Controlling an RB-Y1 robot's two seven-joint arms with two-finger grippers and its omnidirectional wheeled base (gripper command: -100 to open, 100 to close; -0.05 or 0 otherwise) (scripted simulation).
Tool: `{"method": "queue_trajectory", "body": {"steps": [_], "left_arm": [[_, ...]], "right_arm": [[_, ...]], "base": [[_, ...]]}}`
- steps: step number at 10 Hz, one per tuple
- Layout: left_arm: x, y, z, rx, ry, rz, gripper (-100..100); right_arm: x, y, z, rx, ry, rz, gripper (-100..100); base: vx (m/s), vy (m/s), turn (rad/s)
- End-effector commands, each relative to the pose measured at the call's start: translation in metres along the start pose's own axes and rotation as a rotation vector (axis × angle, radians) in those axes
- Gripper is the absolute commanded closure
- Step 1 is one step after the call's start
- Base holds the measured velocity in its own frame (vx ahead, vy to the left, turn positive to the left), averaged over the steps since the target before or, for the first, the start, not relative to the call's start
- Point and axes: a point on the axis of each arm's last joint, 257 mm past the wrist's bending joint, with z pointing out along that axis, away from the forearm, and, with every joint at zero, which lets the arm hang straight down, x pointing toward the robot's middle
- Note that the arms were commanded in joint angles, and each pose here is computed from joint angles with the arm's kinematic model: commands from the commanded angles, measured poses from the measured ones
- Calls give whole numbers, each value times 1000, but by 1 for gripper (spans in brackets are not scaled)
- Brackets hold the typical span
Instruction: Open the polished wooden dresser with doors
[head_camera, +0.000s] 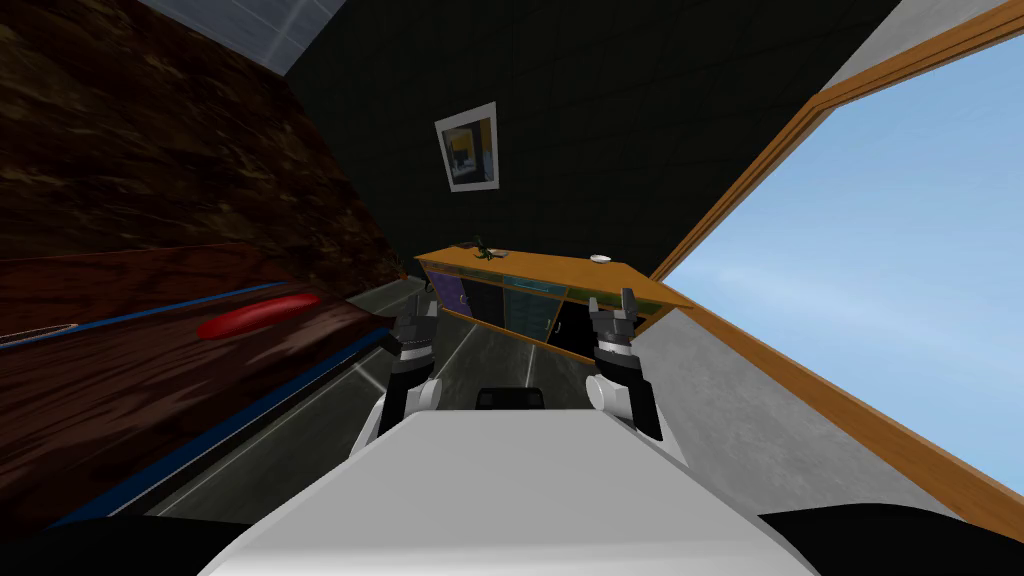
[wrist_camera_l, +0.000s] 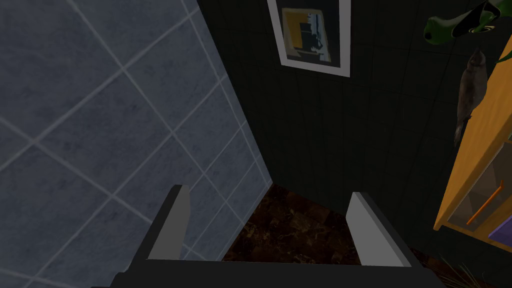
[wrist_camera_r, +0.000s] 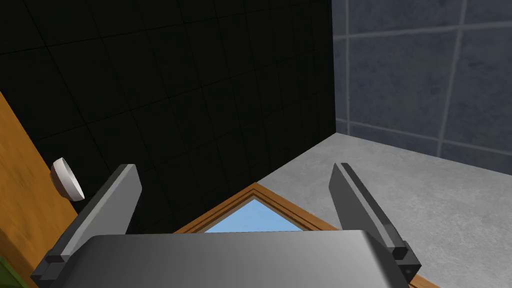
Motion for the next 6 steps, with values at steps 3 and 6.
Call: {"method": "queue_trajectory", "body": {"steps": [3, 6], "left_arm": [[0, 0, 0, 0, 0, 0, 0], [0, 0, 0, 0, 0, 0, 0]], "right_arm": [[0, 0, 0, 0, 0, 0, 0], [0, 0, 0, 0, 0, 0, 0]], "base": [[0, 0, 0], [0, 0, 0]]}}
